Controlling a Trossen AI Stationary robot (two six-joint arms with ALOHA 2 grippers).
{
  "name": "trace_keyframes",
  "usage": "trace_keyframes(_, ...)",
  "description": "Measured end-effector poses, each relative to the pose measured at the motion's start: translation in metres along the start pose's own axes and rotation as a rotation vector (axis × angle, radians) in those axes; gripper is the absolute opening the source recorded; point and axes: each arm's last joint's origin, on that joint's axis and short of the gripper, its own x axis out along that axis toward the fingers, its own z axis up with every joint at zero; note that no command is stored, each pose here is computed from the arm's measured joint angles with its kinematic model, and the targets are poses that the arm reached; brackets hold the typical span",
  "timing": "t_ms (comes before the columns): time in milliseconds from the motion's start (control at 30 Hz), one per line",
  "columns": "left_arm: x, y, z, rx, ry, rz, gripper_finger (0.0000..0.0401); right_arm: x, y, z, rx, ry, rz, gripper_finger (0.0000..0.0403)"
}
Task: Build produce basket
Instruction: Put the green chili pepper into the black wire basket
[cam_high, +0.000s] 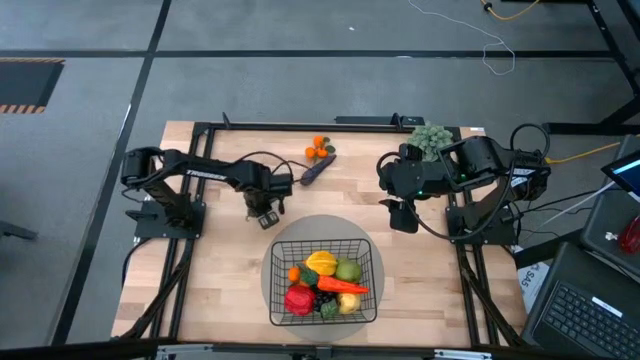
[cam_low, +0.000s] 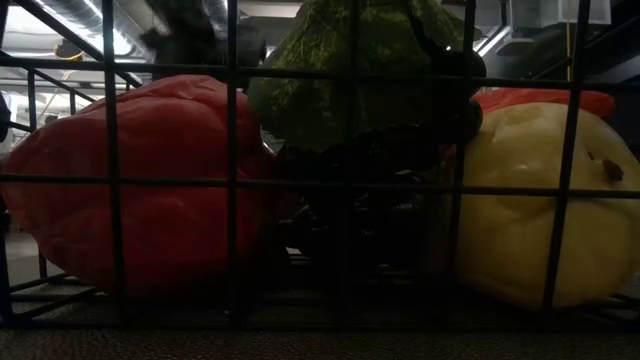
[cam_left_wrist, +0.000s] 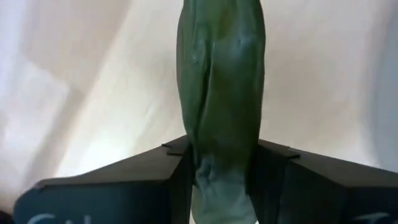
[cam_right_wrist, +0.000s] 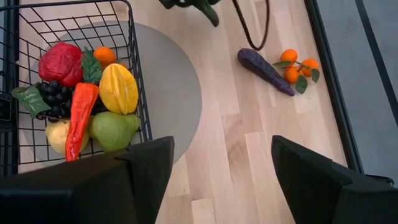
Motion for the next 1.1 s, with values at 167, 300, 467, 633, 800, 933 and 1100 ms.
trace_keyframes(167,-0.043,0.000,0.014,0.031,-0.054,0.136,0.0081,0.000,0.000,0.000,0.004,0.000,0.000,0.0255)
trace_keyframes(300,-0.078,0.000,0.024,0.027,-0.132,0.224,0.0081,0.000,0.000,0.000,0.003,0.000,0.000,0.0255)
trace_keyframes(467,-0.115,-0.008,0.033,0.025,-0.260,0.215,0.0081,0.000,0.000,0.000,0.002,0.000,0.000,0.0255)
trace_keyframes(633,-0.148,-0.026,0.034,0.097,-0.382,0.146,0.0081,0.000,0.000,0.000,0.001,0.000,0.000,0.0255)
trace_keyframes(800,-0.174,-0.054,0.035,0.168,-0.561,0.016,0.0081,0.000,0.000,0.000,-0.005,0.000,0.000,0.0255)
trace_keyframes(933,-0.184,-0.080,0.031,0.287,-0.675,-0.118,0.0081,0.000,0.000,0.000,-0.026,0.000,0.000,0.0255)
trace_keyframes(1100,-0.189,-0.108,0.015,0.365,-0.729,-0.203,0.0081,0.000,0.000,0.000,-0.027,0.000,0.001,0.0255)
